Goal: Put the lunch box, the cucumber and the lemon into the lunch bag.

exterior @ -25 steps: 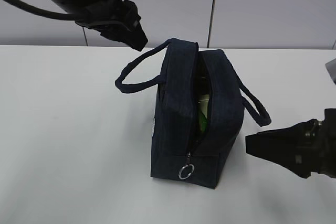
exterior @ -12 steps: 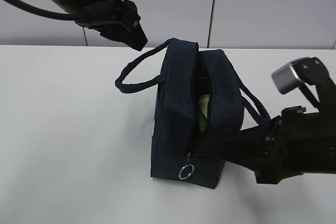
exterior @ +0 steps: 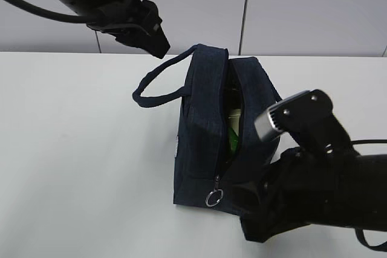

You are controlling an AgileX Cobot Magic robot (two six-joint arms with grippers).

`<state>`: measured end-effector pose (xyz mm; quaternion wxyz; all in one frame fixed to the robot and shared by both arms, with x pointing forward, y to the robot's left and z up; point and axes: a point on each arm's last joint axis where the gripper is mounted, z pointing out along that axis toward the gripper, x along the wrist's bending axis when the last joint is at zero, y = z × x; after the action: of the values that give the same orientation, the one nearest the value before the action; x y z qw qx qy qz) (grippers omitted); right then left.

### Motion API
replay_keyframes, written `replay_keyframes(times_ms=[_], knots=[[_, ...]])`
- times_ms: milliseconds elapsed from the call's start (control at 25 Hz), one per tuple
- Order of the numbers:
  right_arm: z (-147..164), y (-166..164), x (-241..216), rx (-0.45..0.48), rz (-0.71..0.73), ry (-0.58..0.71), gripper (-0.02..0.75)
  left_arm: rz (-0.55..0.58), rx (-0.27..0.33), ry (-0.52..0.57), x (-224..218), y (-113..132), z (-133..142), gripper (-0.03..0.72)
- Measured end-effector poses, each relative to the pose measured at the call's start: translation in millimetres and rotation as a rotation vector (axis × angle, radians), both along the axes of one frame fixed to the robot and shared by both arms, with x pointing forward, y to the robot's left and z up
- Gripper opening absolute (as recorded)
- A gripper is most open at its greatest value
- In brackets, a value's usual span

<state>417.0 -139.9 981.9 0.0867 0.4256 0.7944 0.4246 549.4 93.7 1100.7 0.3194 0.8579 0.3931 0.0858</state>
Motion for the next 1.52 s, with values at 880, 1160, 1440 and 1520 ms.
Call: replay_keyframes(times_ms=[880,1160,1440,1520], knots=[[-39,36,20,0.047,-0.111,0.254,0.402,0.007,-0.002,-0.032,3,0,1,0.384],[-46,30,26,0.002,-0.221,0.261,0.413,0.007,-0.002,-0.032,3,0,1,0.384],[-55,35,34,-0.002,-0.267,0.3,0.413,0.007,-0.002,-0.032,3,0,1,0.384],[-53,40,38,0.016,-0.279,0.303,0.413,0.007,-0.004,-0.031,2,0,1,0.384]])
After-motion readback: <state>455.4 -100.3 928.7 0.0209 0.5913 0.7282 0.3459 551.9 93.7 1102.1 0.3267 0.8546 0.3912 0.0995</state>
